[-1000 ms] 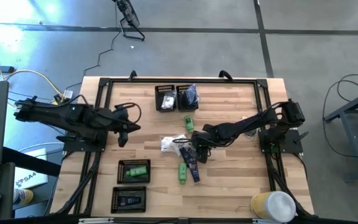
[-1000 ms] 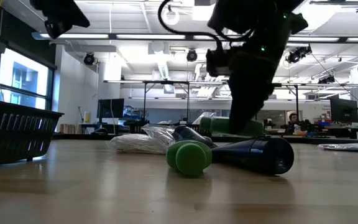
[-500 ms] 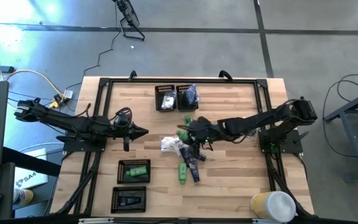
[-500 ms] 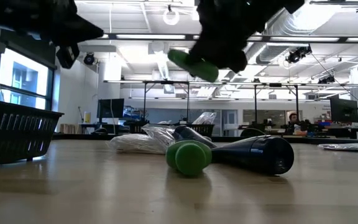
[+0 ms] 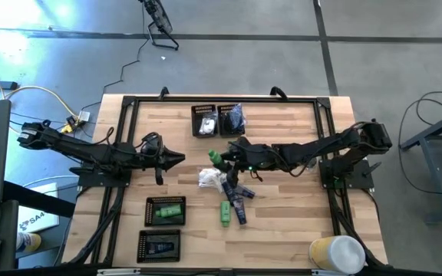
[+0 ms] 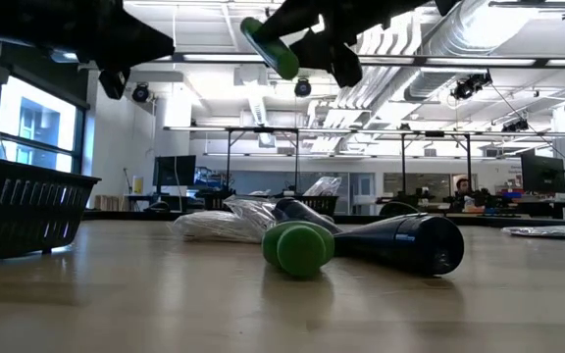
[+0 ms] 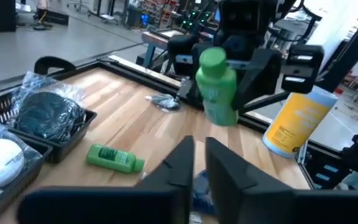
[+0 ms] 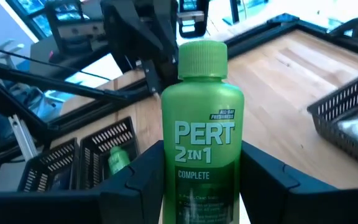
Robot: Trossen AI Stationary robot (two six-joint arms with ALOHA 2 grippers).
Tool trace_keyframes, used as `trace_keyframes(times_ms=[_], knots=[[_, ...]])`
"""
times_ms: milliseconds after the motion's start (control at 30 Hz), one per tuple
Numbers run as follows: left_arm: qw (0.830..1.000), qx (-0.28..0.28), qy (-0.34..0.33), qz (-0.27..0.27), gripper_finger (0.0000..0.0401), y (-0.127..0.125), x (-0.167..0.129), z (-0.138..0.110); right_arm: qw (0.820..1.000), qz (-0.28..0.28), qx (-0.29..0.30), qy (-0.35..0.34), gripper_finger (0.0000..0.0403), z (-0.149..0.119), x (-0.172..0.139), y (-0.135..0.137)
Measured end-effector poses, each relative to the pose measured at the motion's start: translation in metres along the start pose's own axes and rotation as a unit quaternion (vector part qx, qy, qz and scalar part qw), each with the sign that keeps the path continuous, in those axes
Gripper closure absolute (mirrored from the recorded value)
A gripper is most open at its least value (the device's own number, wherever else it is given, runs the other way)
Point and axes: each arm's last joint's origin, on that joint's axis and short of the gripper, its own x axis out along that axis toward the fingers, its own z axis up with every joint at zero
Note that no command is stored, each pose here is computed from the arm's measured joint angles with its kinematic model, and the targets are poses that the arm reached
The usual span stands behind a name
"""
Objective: Pick & Place Travel size toiletries
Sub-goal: Put the green shampoo into the middle left basket
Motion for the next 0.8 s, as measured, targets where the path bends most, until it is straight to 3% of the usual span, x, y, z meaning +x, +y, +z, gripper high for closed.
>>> trace_keyframes(times_ms=[233,367,467,633,800], knots=[[0.999,0.003,-0.037,-0.017,0.0228,-0.005,0.011,0.002,1.0,0.004,-0.003,-0.007,0.0241,0.001,0.0,0.001],[0.997,0.019,-0.064,-0.048,0.0177,-0.011,0.02,0.002,1.0,0.004,-0.006,-0.007,0.0242,0.001,0.0,0.001],[0.996,0.004,-0.072,-0.049,0.0163,-0.011,0.029,-0.001,1.0,0.004,-0.009,-0.007,0.024,0.001,0.0,0.001],[0.995,-0.07,-0.048,-0.06,0.016,0.001,0.05,-0.002,1.0,0.008,-0.015,-0.005,0.0241,0.001,0.0,0.001],[0.993,-0.059,-0.036,-0.095,0.016,0.001,0.075,0.012,1.0,0.016,-0.014,-0.001,0.0239,0.001,0.0,0.002]])
